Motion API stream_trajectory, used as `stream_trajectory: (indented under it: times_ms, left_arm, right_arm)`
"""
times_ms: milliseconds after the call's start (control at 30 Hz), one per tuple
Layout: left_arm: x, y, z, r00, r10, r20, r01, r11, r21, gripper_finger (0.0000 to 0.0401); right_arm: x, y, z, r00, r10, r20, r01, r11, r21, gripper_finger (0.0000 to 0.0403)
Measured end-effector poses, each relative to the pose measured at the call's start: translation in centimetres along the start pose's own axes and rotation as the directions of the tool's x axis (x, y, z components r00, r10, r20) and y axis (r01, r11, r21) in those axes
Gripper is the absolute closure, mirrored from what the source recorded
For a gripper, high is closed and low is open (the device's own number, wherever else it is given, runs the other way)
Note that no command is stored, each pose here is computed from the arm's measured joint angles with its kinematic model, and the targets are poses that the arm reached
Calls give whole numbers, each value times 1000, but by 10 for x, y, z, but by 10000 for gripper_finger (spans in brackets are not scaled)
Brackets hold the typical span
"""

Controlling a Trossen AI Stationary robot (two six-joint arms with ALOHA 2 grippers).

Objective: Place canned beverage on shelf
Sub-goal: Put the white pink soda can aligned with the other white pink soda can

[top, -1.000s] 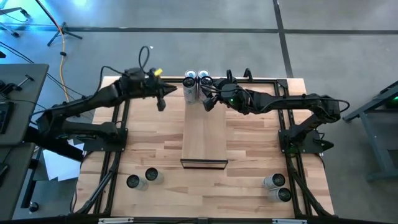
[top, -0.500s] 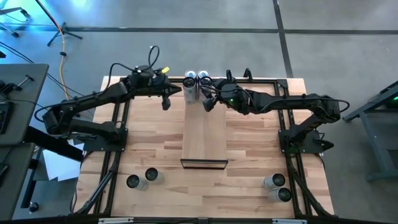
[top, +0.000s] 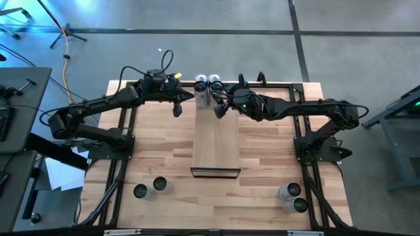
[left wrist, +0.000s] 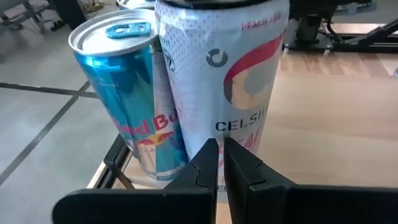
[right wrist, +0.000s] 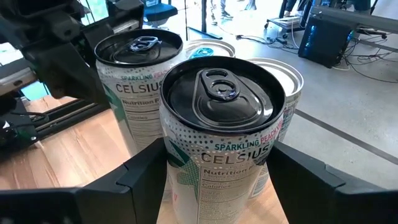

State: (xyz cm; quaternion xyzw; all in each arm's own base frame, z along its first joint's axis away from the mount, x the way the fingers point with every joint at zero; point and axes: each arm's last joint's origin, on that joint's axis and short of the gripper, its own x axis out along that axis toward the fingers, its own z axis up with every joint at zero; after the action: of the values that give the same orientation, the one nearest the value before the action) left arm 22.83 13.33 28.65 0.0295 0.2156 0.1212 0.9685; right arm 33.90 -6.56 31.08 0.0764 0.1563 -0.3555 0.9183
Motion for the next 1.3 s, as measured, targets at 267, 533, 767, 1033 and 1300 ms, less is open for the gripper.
stream_trajectory:
  times_ms: [267, 533, 767, 1033, 1300]
  left_arm:
    - [1, 1, 2, 1000, 2, 20, -2, 1000, -11, 401]
    - [1, 1, 2, 1000, 3, 25, -3, 1000, -10, 401]
    - [1, 1, 2, 1000, 3, 25, -3, 1000, -10, 401]
    - [1, 1, 2, 1000, 3, 23, -2, 1000, -13, 401]
    - [1, 1, 2, 1000, 2, 23, -2, 1000, -20, 401]
  right_arm:
    - [0, 0, 0, 1000, 3, 0, -3, 1000, 0, 161]
    - [0, 0, 0, 1000, 4, 0, -4, 1000, 4, 161]
    - [0, 0, 0, 1000, 21, -4, -21, 1000, 12, 161]
    - [0, 1, 0, 1000, 31, -5, -31, 999, -31, 161]
    - [0, 1, 1, 999, 47, -5, -48, 998, -48, 155]
